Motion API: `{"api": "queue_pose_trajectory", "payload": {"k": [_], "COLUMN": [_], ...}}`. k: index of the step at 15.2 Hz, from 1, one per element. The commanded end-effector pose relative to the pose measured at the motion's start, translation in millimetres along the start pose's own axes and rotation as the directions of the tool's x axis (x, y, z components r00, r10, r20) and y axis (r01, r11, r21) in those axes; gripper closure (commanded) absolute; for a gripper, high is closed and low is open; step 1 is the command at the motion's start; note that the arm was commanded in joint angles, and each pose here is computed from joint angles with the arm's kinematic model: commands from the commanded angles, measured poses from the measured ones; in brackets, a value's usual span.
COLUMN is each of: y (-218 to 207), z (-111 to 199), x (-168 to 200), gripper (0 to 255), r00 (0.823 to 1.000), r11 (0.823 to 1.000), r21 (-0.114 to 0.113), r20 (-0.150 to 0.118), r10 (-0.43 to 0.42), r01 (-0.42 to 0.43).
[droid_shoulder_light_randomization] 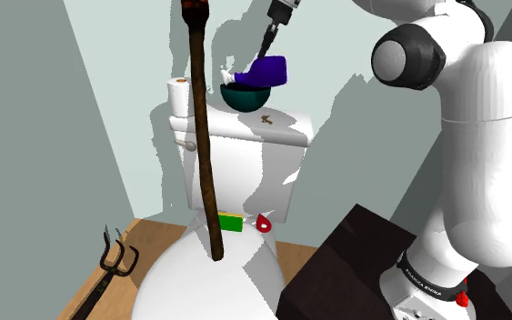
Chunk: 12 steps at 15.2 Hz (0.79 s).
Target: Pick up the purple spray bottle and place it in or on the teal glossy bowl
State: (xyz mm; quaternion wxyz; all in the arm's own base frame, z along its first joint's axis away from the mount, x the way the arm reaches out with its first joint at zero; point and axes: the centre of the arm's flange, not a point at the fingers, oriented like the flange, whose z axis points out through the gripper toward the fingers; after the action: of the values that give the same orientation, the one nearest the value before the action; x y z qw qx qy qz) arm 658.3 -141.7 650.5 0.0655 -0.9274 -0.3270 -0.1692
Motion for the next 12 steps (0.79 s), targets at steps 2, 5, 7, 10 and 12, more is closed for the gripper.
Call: {"api": "queue_pose_trajectory", "payload": {"k": [2, 5, 7, 10, 12], "y": [-0.3, -0.3, -0.3, -0.4, 0.7], "z": [11.5, 11.5, 11.5, 10.9, 10.7], "x": [-3.5, -3.5, -3.5, -3.1, -3.0], "gripper": [255, 255, 255, 0, 0], "r00": [1.0, 1.0, 1.0, 1.0, 1.0], "r11": [1.0, 1.0, 1.0, 1.0, 1.0], "r21": [0.0, 0.0, 0.0, 0.0, 0.0], "r20": [0.001, 0.001, 0.001, 0.001, 0.001], "r10": [0.0, 0.0, 0.0, 0.0, 0.0], "r01": [0.0, 0.0, 0.0, 0.0, 0.0]}}
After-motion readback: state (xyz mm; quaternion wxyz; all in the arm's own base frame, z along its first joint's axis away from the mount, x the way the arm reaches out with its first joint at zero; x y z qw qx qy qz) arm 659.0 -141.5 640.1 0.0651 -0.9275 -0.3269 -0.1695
